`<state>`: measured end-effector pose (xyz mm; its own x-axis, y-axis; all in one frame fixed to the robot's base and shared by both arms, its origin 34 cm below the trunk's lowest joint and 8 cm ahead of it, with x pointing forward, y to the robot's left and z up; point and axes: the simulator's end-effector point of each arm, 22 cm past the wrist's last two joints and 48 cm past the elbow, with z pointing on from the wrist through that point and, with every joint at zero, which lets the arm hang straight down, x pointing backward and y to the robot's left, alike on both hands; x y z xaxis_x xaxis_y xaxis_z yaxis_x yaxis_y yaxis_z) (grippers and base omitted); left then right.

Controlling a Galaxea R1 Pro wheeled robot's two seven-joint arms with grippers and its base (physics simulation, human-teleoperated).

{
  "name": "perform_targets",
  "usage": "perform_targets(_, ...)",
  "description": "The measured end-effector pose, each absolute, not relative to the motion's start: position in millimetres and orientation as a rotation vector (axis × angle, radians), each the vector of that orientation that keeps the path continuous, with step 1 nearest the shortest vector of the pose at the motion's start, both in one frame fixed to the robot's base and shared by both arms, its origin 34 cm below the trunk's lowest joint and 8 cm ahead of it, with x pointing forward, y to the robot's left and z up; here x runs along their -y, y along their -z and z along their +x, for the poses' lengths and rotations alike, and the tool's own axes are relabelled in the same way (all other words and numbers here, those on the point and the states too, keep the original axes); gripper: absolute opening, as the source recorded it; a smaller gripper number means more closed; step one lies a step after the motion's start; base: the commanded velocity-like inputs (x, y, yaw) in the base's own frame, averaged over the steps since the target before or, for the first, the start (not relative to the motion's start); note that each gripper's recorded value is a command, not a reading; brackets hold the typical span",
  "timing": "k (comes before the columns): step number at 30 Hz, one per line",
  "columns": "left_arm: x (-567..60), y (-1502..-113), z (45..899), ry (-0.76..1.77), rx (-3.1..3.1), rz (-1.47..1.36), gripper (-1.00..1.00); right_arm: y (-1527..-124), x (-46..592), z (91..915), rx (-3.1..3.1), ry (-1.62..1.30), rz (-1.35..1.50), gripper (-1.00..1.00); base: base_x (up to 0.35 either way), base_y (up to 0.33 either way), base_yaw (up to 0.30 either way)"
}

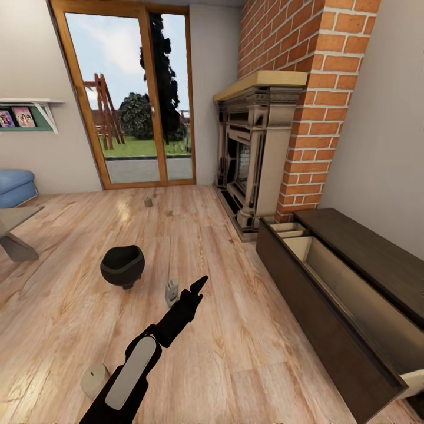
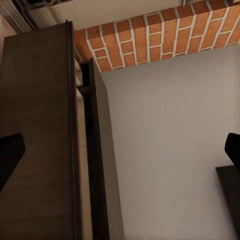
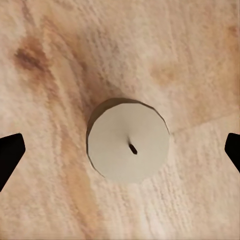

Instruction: Place each of the two pumpkins and all three candles from the living room inside a cabinet in the living room (use any cabinet), then make sure every cabinet is closed, and position the cauldron so it is next to a table in the living room.

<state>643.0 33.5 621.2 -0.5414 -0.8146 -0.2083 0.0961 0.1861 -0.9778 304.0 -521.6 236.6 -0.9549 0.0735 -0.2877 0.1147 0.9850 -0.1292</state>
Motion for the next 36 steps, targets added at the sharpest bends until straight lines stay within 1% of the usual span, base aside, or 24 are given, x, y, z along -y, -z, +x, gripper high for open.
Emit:
perform_targets(8, -33.8, -621.0, 642.9, 1.463, -1.678, -0.688, 1.0, -238.2, 524.7, 305.7, -2.834, 0.219, 0.132, 1.0, -0.008, 0.0, 0.0)
perform_targets(16, -33.2, -620.2, 642.3, 1.464, -1.68, -0.689, 1.0, -238.3, 524.8, 306.1, -2.833, 0.219, 0.13, 1.0, 0.0, -0.147, 0.0)
perform_targets(36, -34.9, -627.1, 642.4, 1.473, -1.663, -0.675, 1.0, -238.3, 523.5, 307.5, -2.828, 0.216, 0.124, 1.0, 0.0, -0.004, 0.0)
